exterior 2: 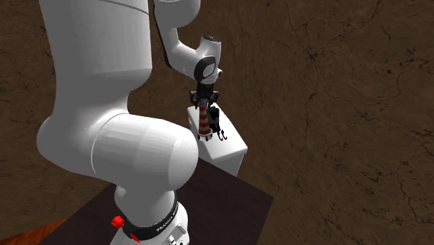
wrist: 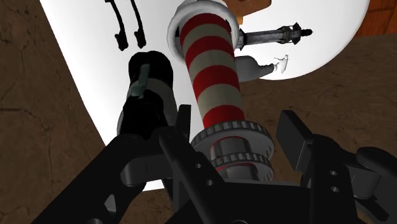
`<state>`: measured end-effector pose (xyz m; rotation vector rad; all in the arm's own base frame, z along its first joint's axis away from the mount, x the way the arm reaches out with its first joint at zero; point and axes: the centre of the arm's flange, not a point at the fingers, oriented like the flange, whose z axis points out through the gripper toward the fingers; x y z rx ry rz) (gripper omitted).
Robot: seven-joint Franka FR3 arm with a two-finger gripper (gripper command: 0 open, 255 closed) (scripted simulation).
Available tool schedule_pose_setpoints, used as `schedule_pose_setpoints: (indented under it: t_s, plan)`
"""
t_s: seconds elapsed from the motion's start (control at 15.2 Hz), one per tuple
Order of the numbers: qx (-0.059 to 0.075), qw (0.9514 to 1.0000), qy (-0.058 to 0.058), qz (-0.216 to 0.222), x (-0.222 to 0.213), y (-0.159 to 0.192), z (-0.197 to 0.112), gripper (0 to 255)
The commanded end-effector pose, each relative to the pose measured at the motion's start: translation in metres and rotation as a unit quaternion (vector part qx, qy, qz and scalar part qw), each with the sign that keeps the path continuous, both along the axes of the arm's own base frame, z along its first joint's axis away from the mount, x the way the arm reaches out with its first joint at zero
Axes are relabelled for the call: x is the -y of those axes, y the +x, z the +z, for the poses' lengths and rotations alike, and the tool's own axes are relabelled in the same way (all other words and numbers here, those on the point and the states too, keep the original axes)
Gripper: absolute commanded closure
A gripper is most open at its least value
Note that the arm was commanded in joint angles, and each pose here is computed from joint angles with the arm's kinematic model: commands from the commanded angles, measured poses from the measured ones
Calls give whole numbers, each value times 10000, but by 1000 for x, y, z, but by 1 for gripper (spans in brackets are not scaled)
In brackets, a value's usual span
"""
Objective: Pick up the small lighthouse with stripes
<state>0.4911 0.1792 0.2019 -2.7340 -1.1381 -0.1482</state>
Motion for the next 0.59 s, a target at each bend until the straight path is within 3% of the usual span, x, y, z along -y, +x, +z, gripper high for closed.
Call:
schedule_pose_setpoints:
  t_s: [0.0, 0.53]
  plan:
    - [2, 10000, 0, 0, 0, 1, 11, 255]
    - [2, 10000, 0, 0, 0, 1, 43, 255]
